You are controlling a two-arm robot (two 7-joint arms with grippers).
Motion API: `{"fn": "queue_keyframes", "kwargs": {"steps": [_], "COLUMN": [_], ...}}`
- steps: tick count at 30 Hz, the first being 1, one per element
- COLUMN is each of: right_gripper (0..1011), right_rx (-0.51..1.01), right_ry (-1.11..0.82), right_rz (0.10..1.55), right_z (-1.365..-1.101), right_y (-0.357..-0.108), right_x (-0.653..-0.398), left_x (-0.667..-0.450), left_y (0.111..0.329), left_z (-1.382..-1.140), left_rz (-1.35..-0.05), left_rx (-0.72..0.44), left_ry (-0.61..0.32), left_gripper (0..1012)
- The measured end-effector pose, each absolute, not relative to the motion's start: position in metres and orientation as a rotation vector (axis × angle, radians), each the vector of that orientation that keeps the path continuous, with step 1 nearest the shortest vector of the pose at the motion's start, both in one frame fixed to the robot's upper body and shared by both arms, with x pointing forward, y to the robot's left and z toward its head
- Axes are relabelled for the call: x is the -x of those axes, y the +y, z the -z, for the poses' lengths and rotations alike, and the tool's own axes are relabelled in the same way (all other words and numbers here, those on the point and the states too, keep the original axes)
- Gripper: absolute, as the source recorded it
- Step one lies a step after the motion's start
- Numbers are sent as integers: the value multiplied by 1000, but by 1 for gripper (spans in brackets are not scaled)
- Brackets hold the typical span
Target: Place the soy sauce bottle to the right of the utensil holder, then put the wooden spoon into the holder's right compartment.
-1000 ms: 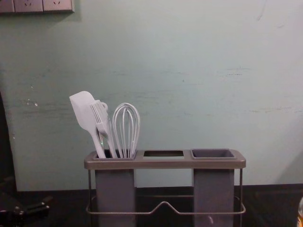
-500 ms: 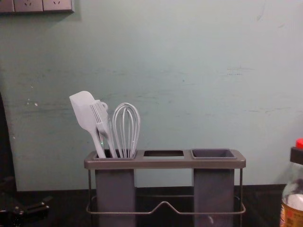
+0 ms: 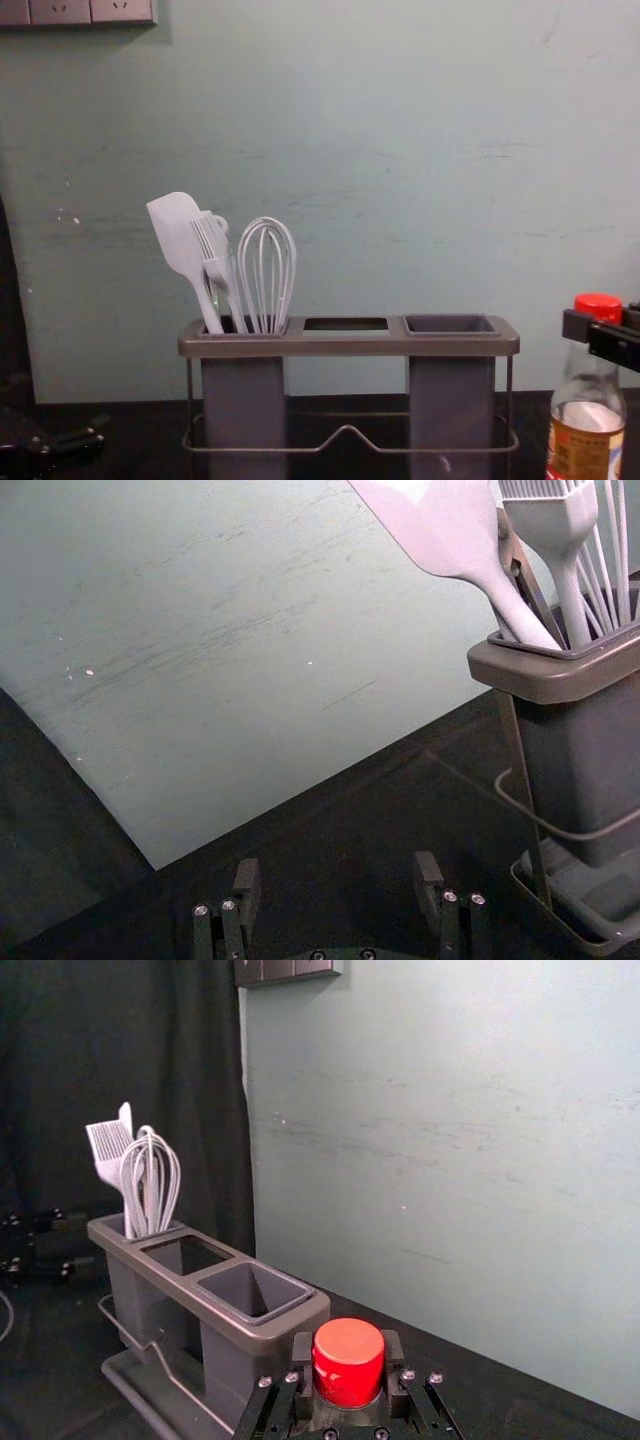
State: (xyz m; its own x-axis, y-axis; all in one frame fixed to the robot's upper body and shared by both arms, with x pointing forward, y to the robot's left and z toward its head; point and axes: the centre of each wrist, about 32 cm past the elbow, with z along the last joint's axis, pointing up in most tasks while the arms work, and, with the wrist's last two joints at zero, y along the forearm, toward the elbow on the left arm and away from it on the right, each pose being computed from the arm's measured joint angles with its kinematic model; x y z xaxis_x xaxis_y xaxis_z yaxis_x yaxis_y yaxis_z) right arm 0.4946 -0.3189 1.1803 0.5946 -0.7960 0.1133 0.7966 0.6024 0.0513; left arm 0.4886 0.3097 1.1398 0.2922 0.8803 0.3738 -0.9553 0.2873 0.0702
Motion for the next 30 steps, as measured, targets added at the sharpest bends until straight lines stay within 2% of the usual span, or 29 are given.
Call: {"fn": "queue_keyframes", "kwargs": {"steps": [25, 30], "right_gripper": [398, 544], "right_rx": [-9, -22], "right_ry": [-107, -119], "right_rz": [940, 956], "right_z": [-1166, -1169], "right_y": [-308, -309], "right_x": [-506, -505], "left_x": [-489, -489], "left_y": [310, 310], "left_z": [-1140, -1140], "left_rz": [-1248, -1248], "left_rx": [-305, -305], "left_ry": [-285, -285], "left_gripper": [1005, 1005]}}
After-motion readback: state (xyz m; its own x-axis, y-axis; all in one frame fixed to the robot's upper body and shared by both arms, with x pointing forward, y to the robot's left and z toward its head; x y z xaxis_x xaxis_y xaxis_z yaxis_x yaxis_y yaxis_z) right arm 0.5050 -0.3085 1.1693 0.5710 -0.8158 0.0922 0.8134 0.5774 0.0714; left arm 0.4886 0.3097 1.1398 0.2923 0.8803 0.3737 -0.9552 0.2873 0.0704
